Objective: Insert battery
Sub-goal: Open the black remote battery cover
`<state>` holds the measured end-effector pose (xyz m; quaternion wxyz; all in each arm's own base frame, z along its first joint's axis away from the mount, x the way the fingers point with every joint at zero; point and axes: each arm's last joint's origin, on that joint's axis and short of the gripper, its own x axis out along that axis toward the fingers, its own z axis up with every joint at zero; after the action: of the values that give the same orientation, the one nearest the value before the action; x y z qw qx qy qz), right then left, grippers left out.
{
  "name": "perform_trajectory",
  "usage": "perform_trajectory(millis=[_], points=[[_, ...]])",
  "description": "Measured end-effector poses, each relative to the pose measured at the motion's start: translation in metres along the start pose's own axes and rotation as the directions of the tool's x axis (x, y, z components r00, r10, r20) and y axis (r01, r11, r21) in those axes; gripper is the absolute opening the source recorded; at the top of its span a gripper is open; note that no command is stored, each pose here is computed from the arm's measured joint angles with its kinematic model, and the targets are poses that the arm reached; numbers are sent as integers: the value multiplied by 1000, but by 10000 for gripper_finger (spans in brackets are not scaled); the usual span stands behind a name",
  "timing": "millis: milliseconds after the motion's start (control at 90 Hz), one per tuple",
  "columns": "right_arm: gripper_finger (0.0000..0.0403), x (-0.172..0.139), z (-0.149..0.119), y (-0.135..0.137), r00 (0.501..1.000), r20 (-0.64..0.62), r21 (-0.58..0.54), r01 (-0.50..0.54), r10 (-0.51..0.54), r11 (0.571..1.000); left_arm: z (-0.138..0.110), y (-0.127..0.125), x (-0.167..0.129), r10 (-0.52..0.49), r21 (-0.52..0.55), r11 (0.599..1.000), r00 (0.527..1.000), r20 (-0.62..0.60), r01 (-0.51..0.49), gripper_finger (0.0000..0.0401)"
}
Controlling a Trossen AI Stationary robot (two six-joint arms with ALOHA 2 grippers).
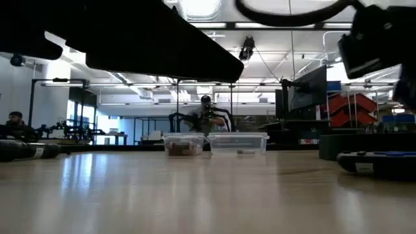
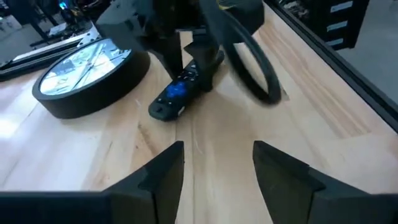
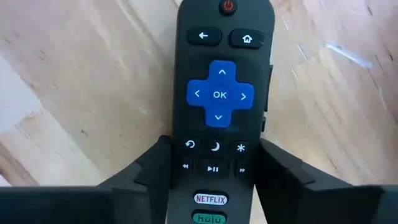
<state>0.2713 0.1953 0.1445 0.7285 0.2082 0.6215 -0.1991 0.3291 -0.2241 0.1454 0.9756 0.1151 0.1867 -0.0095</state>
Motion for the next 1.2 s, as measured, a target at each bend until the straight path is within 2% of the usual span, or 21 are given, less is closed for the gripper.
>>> perform_trajectory(millis=[78,244,433,778,922,1044,1200], points=[[157,-3,9,0,999,-37,-39,-24,22,999,-1,0,0,1,16,1000,1000,-10,0,169],[157,-14,35,4,995,-30,-109,-95,92,989,-3,0,0,1,60,998,1000,-19,0,175],[157,-29,59,9,973,-92,-187,-225,211,956,-6,1,0,12,163,987,999,-44,-4,187],[157,-60,89,19,903,-155,-209,-426,401,880,5,7,3,48,342,938,998,49,-62,194],[157,-71,97,24,869,-157,-201,-494,470,846,13,9,4,55,367,926,992,112,-93,190],[157,-80,104,28,836,-151,-197,-548,527,813,14,9,4,53,397,913,992,115,-94,186],[157,-87,110,29,816,-147,-194,-579,560,792,16,9,4,50,359,928,990,134,-95,166]])
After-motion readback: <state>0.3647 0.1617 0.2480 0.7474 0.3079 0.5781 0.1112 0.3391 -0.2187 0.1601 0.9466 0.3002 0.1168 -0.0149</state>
